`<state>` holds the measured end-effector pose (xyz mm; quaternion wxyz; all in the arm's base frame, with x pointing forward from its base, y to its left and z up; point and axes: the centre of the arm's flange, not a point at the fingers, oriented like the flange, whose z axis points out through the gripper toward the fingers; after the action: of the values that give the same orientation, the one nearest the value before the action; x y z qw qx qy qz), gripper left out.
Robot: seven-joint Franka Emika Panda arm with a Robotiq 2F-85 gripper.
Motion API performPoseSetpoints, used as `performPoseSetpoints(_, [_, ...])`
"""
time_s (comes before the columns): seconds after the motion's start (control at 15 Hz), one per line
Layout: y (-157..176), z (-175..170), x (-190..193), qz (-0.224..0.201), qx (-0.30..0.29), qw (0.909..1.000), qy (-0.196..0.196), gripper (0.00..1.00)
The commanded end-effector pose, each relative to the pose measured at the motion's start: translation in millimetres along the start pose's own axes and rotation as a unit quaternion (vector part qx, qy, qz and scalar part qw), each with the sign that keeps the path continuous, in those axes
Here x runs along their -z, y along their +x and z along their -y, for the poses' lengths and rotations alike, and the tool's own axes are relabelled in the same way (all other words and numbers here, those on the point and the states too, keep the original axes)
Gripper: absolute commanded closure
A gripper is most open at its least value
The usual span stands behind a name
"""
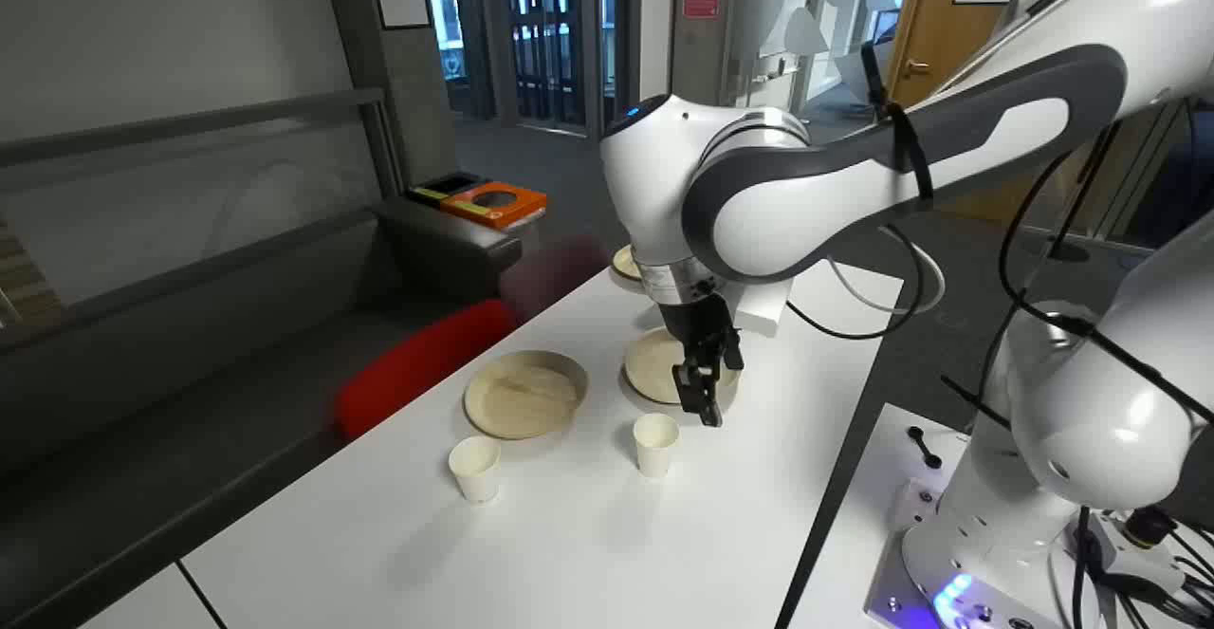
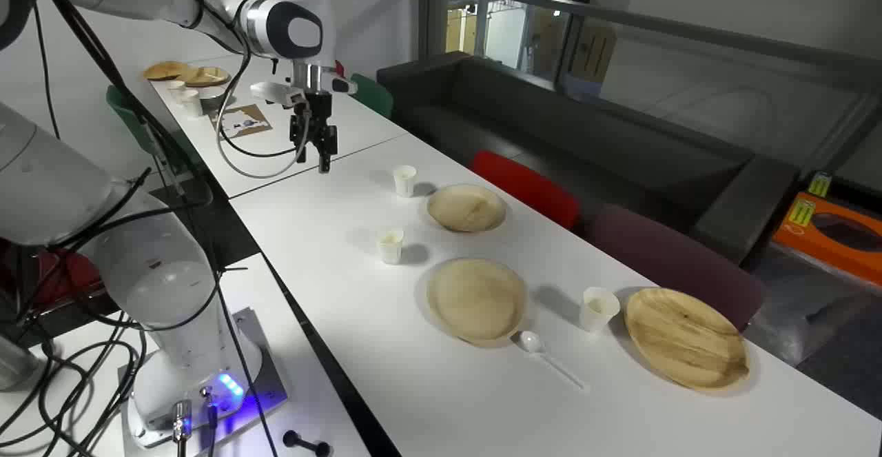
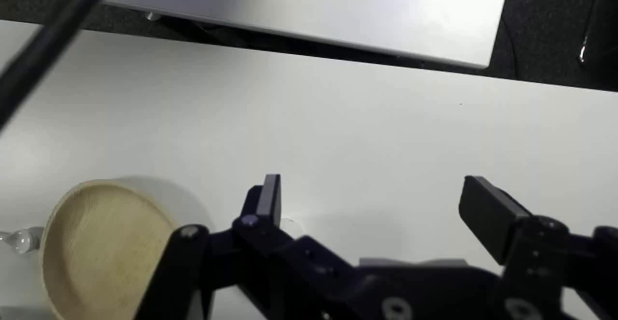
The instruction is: Move the plate to the left
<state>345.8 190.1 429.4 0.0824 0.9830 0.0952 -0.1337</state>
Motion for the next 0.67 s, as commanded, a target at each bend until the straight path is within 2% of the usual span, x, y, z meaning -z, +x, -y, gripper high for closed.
performPoseSetpoints(0.0, [0, 0, -1, 0.000, 0.000, 1.0000, 0.000, 0.00])
performPoseSetpoints(0.13, [20, -18, -9, -0.014, -0.078, 0.9963, 0.033, 0.00])
performPoseSetpoints(0.33, [42, -73, -35, -0.012, -0.150, 0.9869, 0.057, 0.00])
performPoseSetpoints(0.6, [56, -147, -78, 0.007, -0.247, 0.9637, 0.101, 0.00])
